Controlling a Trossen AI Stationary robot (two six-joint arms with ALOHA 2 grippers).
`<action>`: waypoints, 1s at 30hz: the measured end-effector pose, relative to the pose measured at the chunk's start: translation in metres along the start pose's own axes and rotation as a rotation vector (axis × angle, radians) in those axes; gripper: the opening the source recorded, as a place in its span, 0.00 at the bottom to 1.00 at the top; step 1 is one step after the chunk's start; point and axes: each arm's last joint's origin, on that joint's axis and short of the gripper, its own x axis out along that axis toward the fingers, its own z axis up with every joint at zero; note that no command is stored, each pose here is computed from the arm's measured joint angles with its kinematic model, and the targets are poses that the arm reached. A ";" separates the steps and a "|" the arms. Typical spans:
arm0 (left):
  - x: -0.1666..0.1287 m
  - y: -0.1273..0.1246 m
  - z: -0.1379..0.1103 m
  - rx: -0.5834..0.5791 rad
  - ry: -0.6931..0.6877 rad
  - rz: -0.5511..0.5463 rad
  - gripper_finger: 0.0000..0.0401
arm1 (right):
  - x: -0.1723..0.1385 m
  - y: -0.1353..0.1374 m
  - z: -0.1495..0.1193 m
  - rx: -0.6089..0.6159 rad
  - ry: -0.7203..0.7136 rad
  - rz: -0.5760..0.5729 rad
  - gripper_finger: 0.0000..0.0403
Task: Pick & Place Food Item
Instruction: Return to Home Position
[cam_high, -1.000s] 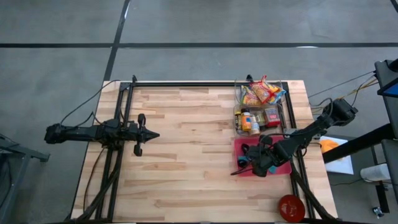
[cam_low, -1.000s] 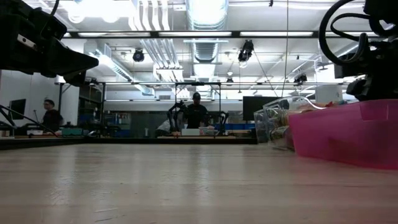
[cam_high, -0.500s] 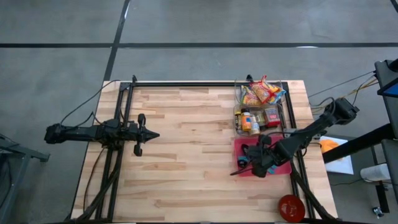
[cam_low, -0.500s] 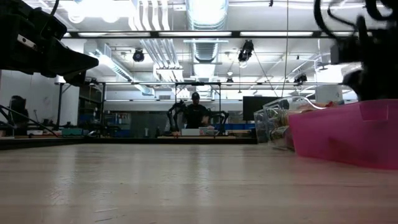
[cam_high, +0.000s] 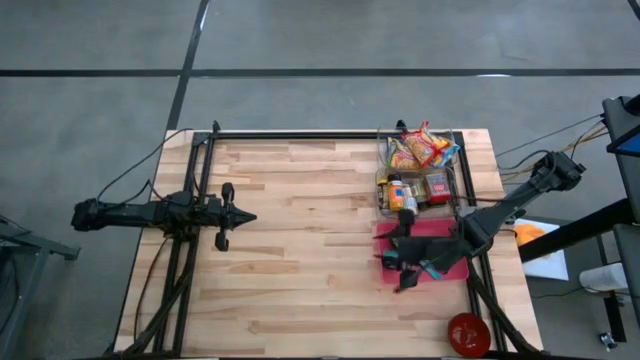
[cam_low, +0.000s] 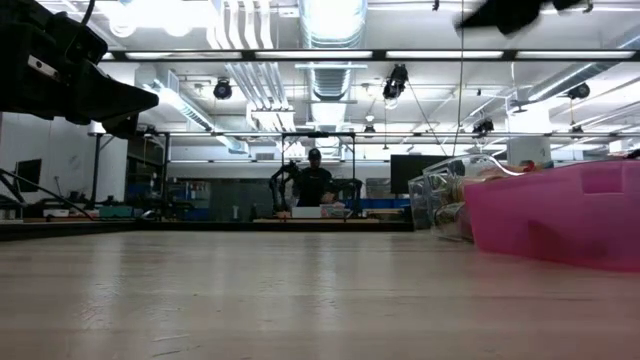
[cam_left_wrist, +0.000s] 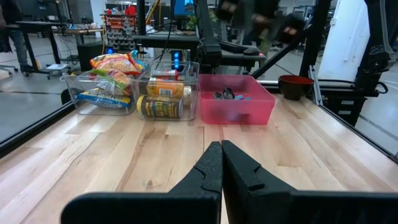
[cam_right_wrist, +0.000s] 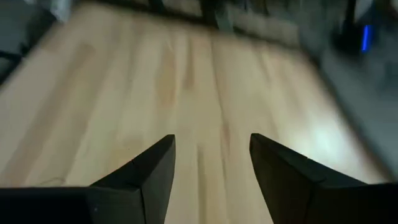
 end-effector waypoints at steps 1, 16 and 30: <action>0.000 0.000 0.000 0.000 0.000 0.001 0.00 | 0.000 0.001 0.006 -0.043 -0.062 0.011 0.51; 0.000 0.000 0.000 -0.003 0.000 0.000 0.00 | 0.031 -0.019 -0.011 -0.174 -0.270 0.158 0.21; 0.000 0.000 0.000 -0.003 0.000 0.001 0.00 | -0.017 -0.058 -0.074 -0.066 -0.480 0.235 0.02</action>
